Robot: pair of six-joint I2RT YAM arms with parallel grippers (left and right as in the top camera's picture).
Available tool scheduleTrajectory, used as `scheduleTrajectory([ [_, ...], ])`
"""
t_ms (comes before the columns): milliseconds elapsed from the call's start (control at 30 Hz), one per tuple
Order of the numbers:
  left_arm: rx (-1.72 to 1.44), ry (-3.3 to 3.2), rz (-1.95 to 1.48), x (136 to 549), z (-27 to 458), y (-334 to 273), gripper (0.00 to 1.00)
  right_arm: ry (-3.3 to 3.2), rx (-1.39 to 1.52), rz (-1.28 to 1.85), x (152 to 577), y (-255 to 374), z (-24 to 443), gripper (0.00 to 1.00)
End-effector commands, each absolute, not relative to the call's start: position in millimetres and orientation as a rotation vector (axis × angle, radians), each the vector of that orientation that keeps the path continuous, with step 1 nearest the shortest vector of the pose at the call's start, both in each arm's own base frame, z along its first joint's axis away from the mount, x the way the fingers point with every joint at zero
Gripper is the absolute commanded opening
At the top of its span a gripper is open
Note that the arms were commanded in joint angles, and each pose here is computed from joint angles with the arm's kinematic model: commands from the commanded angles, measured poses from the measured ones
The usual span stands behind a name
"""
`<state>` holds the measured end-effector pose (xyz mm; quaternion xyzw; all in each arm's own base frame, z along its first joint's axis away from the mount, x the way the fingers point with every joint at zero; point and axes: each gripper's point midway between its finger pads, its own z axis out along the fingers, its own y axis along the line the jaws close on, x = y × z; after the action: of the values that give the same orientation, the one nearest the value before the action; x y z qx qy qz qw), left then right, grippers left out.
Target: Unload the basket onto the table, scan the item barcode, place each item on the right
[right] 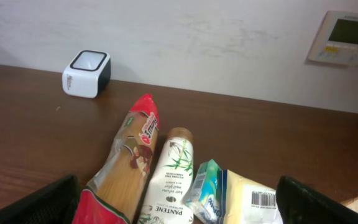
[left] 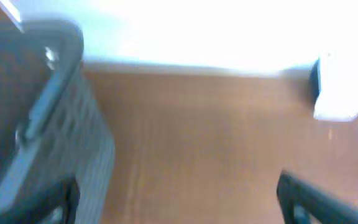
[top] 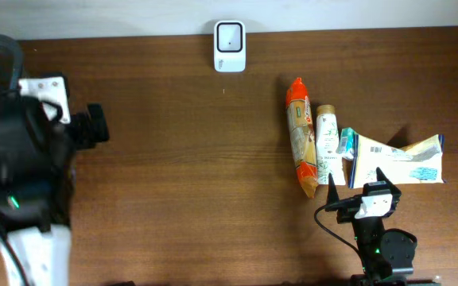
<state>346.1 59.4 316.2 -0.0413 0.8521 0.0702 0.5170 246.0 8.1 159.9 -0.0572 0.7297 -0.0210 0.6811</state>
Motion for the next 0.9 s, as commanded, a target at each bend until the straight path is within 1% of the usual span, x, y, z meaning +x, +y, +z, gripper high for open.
scheduleTrajectory([
  [0, -0.001, 1.852, 0.099, 329.7, 303.4, 37.2, 0.99, 1.636, -0.133, -0.054, 246.0, 7.3, 157.7, 0.99],
  [167, 0.056, 1.578, 0.090, 300.9, 292.0, 20.8, 0.99, 1.636, -0.133, -0.054, 246.0, 7.3, 157.7, 0.99],
  [367, 0.095, 1.553, 0.117, 277.1, 249.4, 10.2, 0.99, 1.635, -0.133, -0.054, 246.0, 7.3, 157.8, 0.99],
  [667, 0.082, 1.566, 0.128, 262.1, 199.7, 10.9, 0.99, 1.636, -0.132, -0.054, 246.0, 7.3, 157.7, 0.99],
  [867, 0.083, 1.578, 0.126, 254.7, 175.7, 10.2, 0.99, 1.635, -0.133, -0.054, 246.0, 7.3, 157.8, 0.99],
])
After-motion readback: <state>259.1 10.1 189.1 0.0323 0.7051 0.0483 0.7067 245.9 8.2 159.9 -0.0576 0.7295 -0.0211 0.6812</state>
